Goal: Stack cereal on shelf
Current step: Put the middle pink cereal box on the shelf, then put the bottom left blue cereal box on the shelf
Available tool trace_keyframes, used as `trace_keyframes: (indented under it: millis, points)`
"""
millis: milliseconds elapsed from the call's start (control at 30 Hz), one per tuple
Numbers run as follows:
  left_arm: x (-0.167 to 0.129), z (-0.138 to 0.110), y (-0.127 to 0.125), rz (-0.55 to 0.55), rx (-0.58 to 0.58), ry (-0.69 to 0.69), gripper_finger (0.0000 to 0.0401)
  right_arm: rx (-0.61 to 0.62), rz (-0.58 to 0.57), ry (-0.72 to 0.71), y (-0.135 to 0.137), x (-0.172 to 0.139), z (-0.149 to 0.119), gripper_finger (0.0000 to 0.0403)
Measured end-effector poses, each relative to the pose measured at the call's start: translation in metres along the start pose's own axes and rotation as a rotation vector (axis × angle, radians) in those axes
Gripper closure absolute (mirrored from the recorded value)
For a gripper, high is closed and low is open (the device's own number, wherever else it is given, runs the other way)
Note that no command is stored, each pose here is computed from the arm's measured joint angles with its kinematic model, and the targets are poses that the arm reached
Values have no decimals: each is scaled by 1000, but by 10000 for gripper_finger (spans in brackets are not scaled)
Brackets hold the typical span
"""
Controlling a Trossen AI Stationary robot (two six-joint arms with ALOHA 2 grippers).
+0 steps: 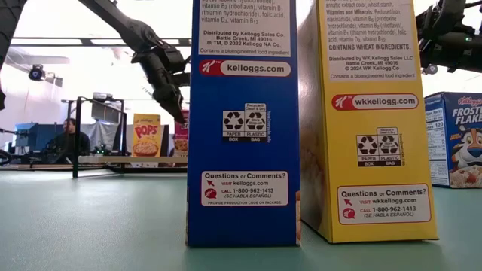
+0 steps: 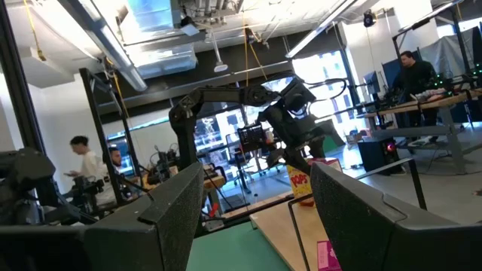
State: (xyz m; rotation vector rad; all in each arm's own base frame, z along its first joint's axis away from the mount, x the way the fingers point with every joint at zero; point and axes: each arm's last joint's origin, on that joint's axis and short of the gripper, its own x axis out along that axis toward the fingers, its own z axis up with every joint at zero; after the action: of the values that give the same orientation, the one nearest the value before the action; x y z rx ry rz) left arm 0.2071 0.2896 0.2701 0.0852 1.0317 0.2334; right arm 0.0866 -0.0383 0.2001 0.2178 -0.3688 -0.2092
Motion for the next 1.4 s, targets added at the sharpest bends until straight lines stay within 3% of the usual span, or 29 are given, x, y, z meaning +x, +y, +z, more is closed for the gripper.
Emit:
trace_keyframes:
  millis: [300, 867, 1400]
  points:
    - [18, -5, 3, -33, -36, 36, 206, 0, 0, 0, 0, 0, 0, 167]
    - [10, -6, -2, -52, -103, 57, 145, 0, 0, 0, 0, 0, 0, 167]
    - [-32, 2, -9, 30, -99, -21, 124, 0, 0, 0, 0, 0, 0, 167]
